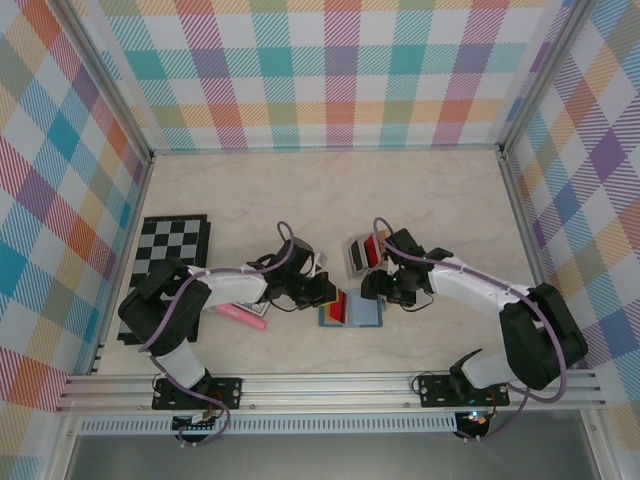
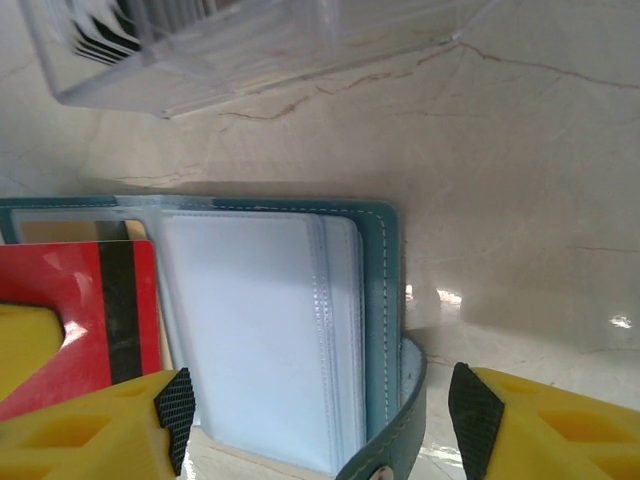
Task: Put the credit cards into the card holder
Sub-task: Insert the credit card into the card slot.
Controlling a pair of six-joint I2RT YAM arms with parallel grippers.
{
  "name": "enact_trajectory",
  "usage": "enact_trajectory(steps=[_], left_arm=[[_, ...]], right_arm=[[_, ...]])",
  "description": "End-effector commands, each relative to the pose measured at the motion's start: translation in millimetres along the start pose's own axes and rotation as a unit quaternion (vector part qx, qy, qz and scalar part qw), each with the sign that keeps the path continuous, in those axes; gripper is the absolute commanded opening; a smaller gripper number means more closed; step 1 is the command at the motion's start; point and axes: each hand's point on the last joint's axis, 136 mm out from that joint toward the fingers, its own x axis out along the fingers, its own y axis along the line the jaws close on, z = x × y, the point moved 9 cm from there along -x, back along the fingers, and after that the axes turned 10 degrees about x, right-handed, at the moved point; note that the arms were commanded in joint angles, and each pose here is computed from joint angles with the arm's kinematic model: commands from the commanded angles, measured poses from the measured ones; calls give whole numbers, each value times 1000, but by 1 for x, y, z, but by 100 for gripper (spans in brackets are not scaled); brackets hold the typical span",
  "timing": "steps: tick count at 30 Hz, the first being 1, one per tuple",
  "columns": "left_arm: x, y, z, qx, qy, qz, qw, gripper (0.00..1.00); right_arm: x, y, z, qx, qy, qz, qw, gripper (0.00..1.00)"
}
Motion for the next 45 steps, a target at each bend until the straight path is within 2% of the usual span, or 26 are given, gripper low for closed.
enact_trajectory(steps=[1, 7, 15, 20, 24, 29, 34, 45], left_arm=[[6, 1, -1, 4, -10, -9, 1000, 0], [11, 2, -1, -1, -14, -24, 1000, 0], [21, 6, -3, -4, -11, -30, 999, 0], [20, 4, -5, 1, -18, -34, 999, 0], [12, 2, -7, 8, -26, -20, 999, 0], [6, -5, -4, 19, -39, -29, 999, 0], [6, -10, -2, 30, -43, -44, 998, 0], [24, -4, -2, 28, -28, -52, 998, 0]], right_arm=[[7, -1, -1, 5, 6, -8, 1000, 70], [19, -7, 0, 9, 12, -30, 999, 63], [28, -13, 0, 19, 15, -47, 999, 34], [29, -17, 0, 25, 12, -64, 998, 27], [25, -17, 0, 26, 5, -65, 998, 28], [13, -16, -1, 20, -13, -56, 998, 40], [1, -15, -4, 16, -30, -43, 998, 46], [22, -21, -9, 29, 6, -34, 999, 44]])
